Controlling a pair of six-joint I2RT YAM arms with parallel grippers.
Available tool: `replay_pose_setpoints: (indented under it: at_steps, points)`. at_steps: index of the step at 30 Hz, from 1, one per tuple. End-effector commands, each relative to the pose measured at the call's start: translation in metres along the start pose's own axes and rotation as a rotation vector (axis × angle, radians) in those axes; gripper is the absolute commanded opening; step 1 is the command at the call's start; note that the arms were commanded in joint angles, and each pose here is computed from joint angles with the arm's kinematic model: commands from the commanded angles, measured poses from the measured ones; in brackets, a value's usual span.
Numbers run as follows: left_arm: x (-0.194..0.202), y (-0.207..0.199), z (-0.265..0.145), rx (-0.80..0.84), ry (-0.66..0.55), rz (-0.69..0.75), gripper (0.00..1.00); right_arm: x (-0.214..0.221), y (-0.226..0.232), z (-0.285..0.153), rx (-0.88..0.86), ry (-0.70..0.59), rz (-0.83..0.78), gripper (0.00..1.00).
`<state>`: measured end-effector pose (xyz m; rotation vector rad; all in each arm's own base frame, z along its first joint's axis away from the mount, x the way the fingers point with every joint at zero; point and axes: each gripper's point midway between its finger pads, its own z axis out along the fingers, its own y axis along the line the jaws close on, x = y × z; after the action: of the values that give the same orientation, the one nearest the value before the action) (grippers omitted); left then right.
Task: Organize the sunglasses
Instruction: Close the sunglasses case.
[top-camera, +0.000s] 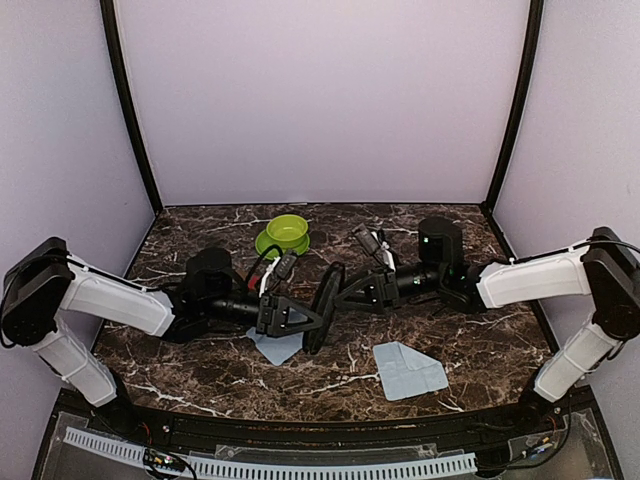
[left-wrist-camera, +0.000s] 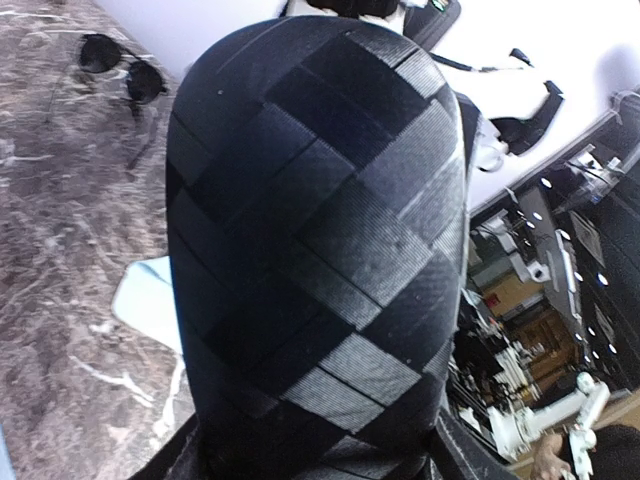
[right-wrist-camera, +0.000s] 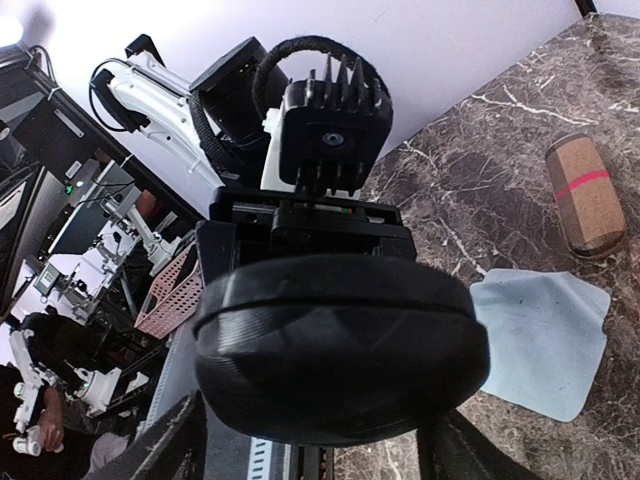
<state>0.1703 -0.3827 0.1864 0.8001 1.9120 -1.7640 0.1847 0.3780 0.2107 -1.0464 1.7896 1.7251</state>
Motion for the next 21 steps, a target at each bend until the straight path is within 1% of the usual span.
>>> replay_pose_setpoints:
  at_steps: [1, 6, 7, 11, 16, 19, 21]
  points:
    - [-0.021, 0.004, -0.006, -0.124, -0.034, 0.062, 0.0, -0.004, -0.01, -0.004, 0.043, -0.031, -0.016, 0.76]
    - [-0.021, 0.015, -0.007, -0.197, -0.022, 0.061, 0.0, -0.006, -0.013, -0.004, 0.08, -0.054, 0.004, 0.87]
    - [-0.021, 0.016, -0.007, -0.197, -0.021, 0.059, 0.0, -0.007, -0.017, -0.003, 0.103, -0.058, 0.008, 0.9]
    - [-0.021, 0.012, -0.004, -0.166, -0.018, 0.048, 0.0, -0.005, -0.03, 0.0, 0.159, -0.067, 0.04, 0.97]
    - [-0.021, 0.007, -0.002, -0.141, -0.014, 0.051, 0.0, -0.003, -0.038, 0.004, 0.178, -0.067, 0.058, 0.97]
    - [-0.021, 0.004, -0.002, -0.126, -0.01, 0.05, 0.0, -0.006, -0.033, 0.007, 0.157, -0.073, 0.044, 0.97]
    - [-0.02, 0.004, -0.001, -0.119, -0.01, 0.048, 0.0, -0.001, -0.041, 0.011, 0.161, -0.06, 0.059, 0.97]
